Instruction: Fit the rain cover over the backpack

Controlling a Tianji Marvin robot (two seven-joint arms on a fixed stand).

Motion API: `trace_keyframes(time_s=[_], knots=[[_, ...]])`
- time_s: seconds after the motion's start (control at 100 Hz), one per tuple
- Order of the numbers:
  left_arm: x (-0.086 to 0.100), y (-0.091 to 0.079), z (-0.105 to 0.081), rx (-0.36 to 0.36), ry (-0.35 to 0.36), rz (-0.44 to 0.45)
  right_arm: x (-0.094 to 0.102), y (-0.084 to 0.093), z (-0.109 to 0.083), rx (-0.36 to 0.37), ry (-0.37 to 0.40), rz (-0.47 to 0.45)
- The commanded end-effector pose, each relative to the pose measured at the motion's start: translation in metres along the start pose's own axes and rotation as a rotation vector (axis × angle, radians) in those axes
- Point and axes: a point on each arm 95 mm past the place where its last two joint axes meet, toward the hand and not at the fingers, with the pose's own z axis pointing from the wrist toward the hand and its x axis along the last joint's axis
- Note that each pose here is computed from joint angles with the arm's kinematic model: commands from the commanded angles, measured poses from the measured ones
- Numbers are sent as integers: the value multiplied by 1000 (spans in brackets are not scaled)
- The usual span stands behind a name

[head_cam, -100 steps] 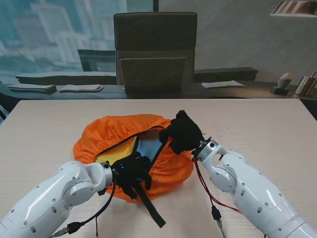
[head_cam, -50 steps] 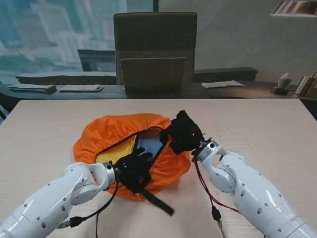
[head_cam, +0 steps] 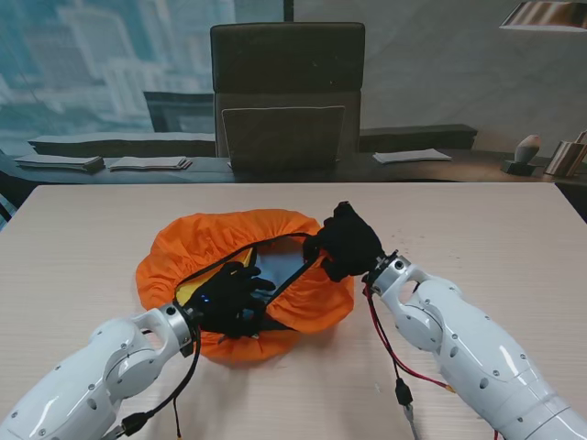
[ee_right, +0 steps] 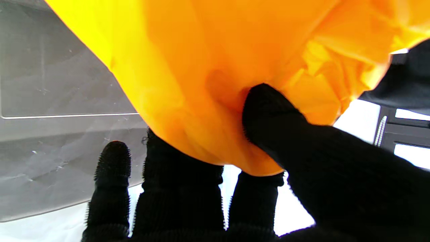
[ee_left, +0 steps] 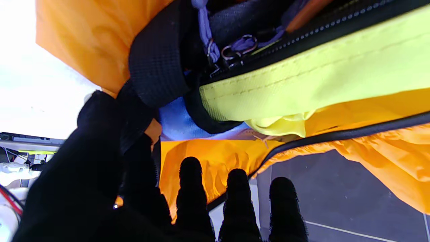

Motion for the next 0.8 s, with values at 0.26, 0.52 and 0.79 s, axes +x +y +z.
trace_keyframes(time_s=[0.26, 0.52, 0.79], knots=[[-2, -15, -11, 135, -87, -79, -16, -11, 1, 36, -32, -21], [-5, -14, -23, 172, -133, -86, -25, -19, 4, 24, -89, -66], [-7, -15, -27, 222, -147, -171, -30, -28, 7, 50, -123, -84]])
